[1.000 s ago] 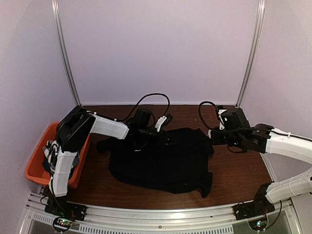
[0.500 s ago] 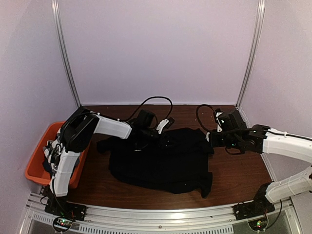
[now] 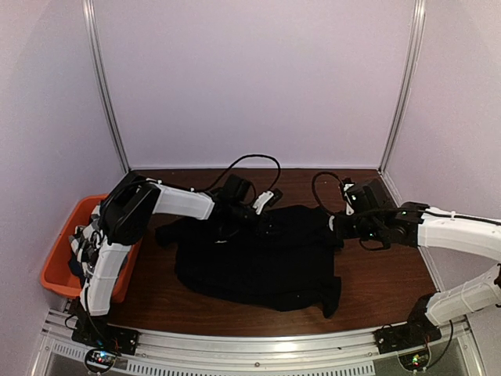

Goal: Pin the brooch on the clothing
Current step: Pick up the clothing with brooches at the center of the board, then cross the brooch at the center of the board.

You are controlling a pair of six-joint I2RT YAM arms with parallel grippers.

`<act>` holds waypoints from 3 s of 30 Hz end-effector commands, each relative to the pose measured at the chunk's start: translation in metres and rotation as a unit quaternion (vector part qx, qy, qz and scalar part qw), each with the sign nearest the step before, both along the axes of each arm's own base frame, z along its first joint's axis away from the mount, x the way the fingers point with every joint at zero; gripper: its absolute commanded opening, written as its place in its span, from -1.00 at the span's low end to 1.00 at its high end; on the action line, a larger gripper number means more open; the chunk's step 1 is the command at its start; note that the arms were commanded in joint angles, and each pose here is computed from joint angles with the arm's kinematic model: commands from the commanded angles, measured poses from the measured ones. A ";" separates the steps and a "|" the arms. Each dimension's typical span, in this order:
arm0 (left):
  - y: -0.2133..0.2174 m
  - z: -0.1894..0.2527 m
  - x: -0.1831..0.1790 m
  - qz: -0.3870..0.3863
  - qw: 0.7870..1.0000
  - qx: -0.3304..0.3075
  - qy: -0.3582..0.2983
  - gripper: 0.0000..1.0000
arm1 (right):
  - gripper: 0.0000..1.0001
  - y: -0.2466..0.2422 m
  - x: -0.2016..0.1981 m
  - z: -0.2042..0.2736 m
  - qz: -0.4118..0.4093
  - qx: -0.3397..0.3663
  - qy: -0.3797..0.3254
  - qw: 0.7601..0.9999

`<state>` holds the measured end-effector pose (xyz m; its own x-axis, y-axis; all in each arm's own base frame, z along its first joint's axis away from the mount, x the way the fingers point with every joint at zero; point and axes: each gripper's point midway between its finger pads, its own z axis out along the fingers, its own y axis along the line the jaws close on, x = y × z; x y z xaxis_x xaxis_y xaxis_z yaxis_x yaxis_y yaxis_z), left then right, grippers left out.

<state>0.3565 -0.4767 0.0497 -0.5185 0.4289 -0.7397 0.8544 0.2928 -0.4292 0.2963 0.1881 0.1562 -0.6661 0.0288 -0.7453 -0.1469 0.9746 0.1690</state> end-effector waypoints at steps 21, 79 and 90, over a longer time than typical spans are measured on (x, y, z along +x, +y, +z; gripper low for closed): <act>-0.009 0.011 0.002 -0.004 1.000 -0.028 -0.013 -1.00 | -1.00 0.010 0.011 -0.004 -0.031 0.027 0.029 0.999; 0.004 0.067 -0.076 -0.010 0.962 -0.042 -0.269 -0.88 | -1.00 0.090 0.006 -0.066 -0.041 0.190 0.281 0.940; 0.002 0.059 -0.084 -0.023 0.962 -0.035 -0.270 -0.88 | -1.00 0.095 0.002 -0.066 -0.027 0.189 0.281 0.940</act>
